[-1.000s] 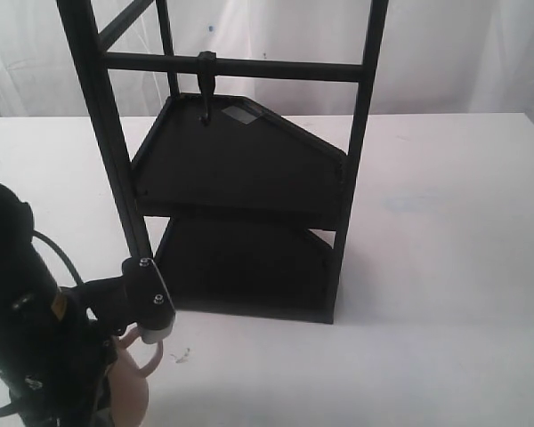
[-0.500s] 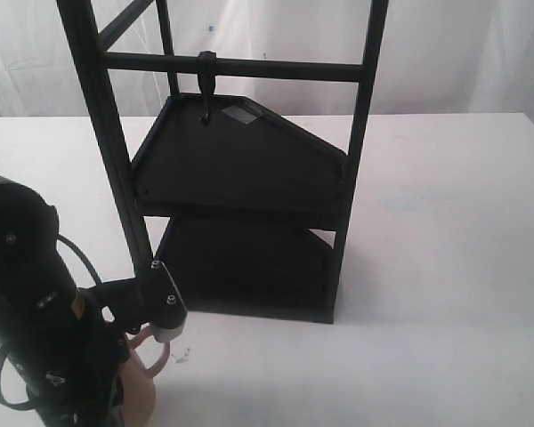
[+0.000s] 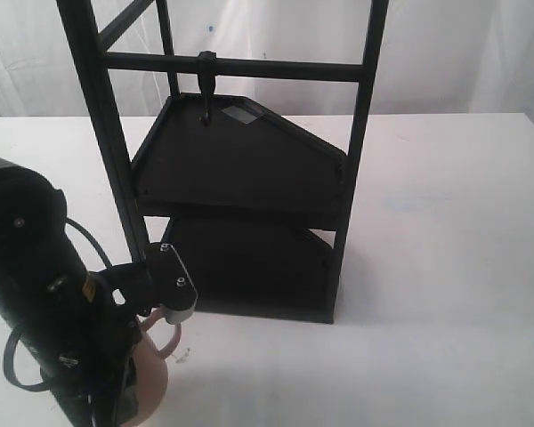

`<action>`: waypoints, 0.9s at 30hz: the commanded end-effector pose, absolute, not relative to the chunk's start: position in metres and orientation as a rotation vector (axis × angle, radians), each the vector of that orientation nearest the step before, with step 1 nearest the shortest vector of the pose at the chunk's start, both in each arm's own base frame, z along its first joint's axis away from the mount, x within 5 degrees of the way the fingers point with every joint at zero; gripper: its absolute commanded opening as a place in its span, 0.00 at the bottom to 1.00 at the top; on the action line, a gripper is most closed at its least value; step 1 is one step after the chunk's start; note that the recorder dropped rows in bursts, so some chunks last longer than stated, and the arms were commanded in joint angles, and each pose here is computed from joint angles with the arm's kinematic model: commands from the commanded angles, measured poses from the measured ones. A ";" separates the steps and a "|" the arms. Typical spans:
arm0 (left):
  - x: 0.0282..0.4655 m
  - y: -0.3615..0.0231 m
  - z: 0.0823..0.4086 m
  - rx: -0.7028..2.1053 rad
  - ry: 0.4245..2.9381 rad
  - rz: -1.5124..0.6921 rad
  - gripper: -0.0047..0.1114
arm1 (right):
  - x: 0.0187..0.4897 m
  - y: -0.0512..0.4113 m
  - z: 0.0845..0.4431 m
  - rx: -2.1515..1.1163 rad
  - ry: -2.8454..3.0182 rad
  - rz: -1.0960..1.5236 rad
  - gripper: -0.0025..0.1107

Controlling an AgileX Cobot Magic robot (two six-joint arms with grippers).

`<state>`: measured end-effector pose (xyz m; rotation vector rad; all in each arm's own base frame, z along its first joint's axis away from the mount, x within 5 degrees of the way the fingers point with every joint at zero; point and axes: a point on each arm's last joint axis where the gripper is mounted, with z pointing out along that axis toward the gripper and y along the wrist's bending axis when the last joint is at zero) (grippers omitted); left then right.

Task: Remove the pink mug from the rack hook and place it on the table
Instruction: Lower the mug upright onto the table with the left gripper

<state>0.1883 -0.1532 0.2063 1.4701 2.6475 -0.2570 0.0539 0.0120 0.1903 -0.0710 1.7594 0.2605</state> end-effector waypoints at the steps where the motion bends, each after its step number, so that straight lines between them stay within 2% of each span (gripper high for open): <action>1: 0.189 -0.154 0.202 1.501 2.665 -0.241 0.04 | 0.054 0.011 0.189 -0.058 1.755 0.258 0.02; 27: 0.196 -0.158 0.191 1.499 2.666 -0.227 0.04 | 0.054 0.011 0.189 -0.058 1.753 0.259 0.02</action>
